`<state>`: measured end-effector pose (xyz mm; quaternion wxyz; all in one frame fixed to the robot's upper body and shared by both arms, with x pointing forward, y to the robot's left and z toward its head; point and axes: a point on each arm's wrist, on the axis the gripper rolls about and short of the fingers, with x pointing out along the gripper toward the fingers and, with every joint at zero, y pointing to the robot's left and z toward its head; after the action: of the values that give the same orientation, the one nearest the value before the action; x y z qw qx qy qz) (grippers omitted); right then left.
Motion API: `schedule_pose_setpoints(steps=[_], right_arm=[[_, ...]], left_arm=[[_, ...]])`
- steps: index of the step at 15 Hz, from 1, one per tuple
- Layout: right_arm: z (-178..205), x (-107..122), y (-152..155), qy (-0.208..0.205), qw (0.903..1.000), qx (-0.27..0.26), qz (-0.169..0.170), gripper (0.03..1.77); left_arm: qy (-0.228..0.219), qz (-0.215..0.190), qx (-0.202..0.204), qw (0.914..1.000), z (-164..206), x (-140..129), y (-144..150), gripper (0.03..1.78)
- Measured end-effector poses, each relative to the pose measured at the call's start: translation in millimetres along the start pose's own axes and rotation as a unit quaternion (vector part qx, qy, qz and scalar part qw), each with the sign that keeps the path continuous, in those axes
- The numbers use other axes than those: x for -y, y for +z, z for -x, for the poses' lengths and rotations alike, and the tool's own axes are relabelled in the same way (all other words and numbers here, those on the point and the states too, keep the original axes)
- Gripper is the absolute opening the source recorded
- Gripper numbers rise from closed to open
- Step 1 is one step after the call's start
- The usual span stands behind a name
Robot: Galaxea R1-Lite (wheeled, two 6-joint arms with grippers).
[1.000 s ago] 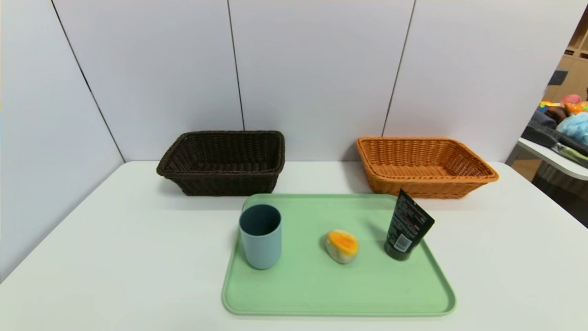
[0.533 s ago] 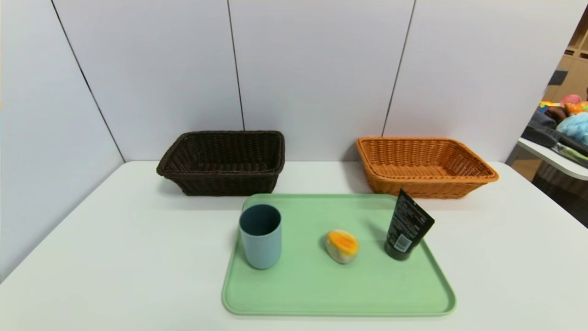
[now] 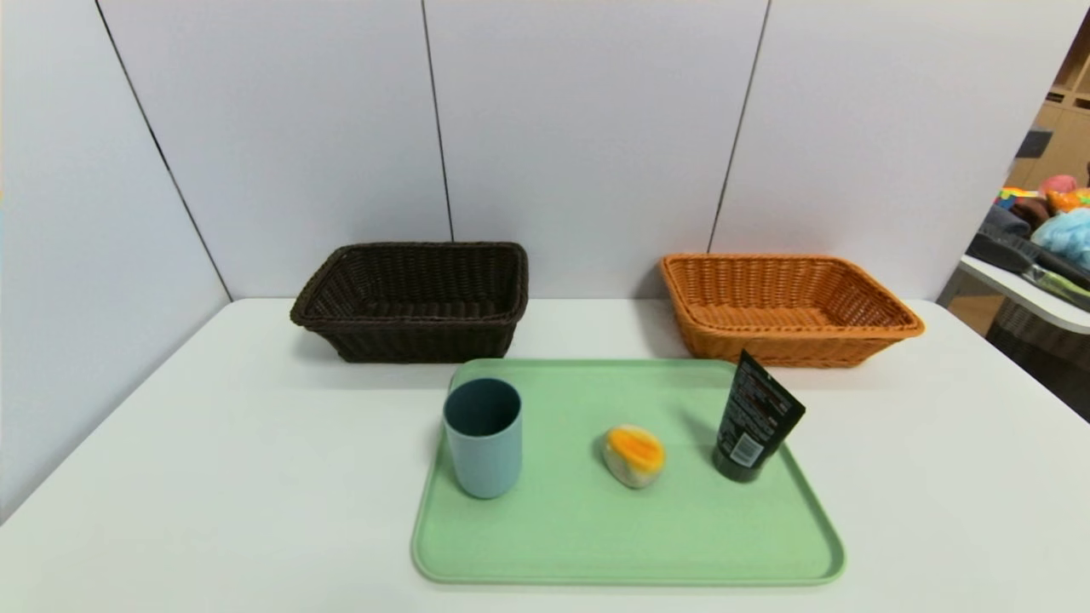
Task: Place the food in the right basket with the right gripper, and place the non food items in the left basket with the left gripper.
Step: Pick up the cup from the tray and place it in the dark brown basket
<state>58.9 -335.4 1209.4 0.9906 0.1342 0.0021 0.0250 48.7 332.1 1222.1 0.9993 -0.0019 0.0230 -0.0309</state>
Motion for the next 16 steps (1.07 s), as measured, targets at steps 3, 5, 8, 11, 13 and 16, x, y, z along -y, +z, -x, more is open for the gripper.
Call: schedule_pose_setpoints(steps=[3,5,8,11,13,16], right_arm=[[2.3,-8.1,24.7,0.017,0.999,-0.04,-0.005,1.75],[-4.5,-11.5,40.2,0.024,0.9974,-0.067,-0.007,1.75],[-23.8,-15.7,57.8,0.029,0.9925,-0.119,-0.01,1.75],[-48.8,-19.6,69.3,0.026,0.9844,-0.173,-0.014,1.75],[-63.9,-22.4,76.3,0.032,0.9788,-0.202,-0.015,1.75],[-83.4,-26.3,80.5,0.066,0.9667,-0.246,-0.018,1.75]], left_arm=[[-0.009,0.001,-0.014,0.9999,-3.3,0.2,20.7,1.75],[-0.022,0.003,-0.036,0.9991,-11.6,0.3,38.4,1.75],[-0.043,0.008,-0.08,0.9958,-33.0,0.0,65.3,1.75],[-0.085,0.016,-0.12,0.989,-62.8,0.2,91.3,1.75],[-0.131,0.022,-0.139,0.9814,-81.7,1.1,105.2,1.75],[-0.205,0.012,-0.164,0.9649,-106.7,4.1,116.2,1.75]])
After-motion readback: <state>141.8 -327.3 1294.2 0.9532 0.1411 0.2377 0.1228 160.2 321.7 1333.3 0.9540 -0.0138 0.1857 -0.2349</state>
